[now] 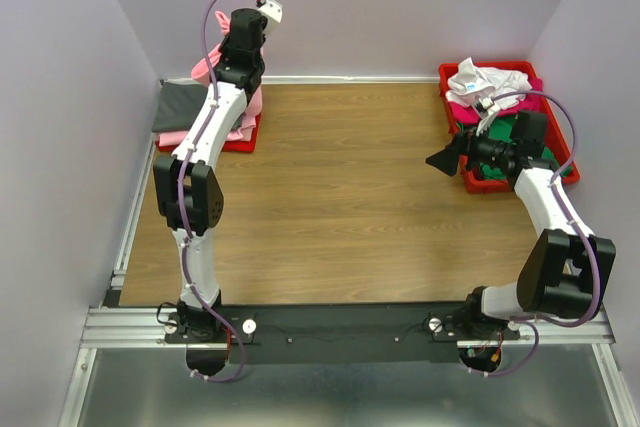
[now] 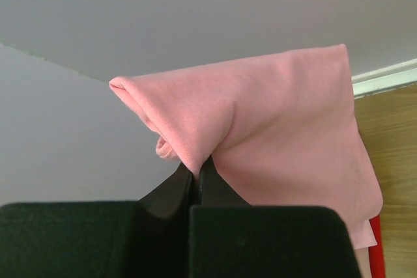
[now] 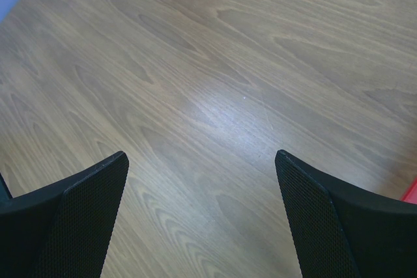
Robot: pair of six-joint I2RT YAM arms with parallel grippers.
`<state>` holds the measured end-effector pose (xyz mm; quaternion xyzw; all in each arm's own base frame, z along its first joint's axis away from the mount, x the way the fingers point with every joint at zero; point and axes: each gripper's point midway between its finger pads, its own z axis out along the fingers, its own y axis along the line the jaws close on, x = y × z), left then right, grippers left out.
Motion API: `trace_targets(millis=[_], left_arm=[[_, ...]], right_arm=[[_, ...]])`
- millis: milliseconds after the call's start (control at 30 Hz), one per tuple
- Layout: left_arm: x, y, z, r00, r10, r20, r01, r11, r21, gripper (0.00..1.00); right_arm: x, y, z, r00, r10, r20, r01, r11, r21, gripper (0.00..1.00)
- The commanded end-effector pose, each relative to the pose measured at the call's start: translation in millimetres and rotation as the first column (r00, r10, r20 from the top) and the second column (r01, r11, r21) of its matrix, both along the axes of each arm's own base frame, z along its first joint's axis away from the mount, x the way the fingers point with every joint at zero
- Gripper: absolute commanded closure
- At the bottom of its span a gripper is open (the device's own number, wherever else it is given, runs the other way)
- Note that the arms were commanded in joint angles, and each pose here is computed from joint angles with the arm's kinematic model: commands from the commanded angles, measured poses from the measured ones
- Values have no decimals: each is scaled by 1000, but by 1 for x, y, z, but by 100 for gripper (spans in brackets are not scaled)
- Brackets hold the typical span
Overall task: Fold and stack the t-shirts
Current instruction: Neatly place the folded tshirt to the corner
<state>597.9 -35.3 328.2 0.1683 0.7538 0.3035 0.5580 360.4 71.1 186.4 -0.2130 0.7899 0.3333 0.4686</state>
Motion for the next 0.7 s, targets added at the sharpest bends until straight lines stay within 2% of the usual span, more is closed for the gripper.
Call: trace_targets(millis=[0, 300, 667], left_arm=[[5, 3, 9, 999, 19, 45, -19, 1000, 14, 100], [9, 1, -3, 1000, 12, 23, -12, 1000, 7, 100], [-34, -3, 50, 995, -24, 101, 25, 1000, -10, 100]], right_arm=[[-3, -2, 0, 1000, 9, 5, -9, 1000, 13, 0], [-3, -3, -2, 1000, 10, 3, -10, 1000, 13, 0], [-3, -3, -2, 1000, 9, 4, -9, 1000, 9, 0]])
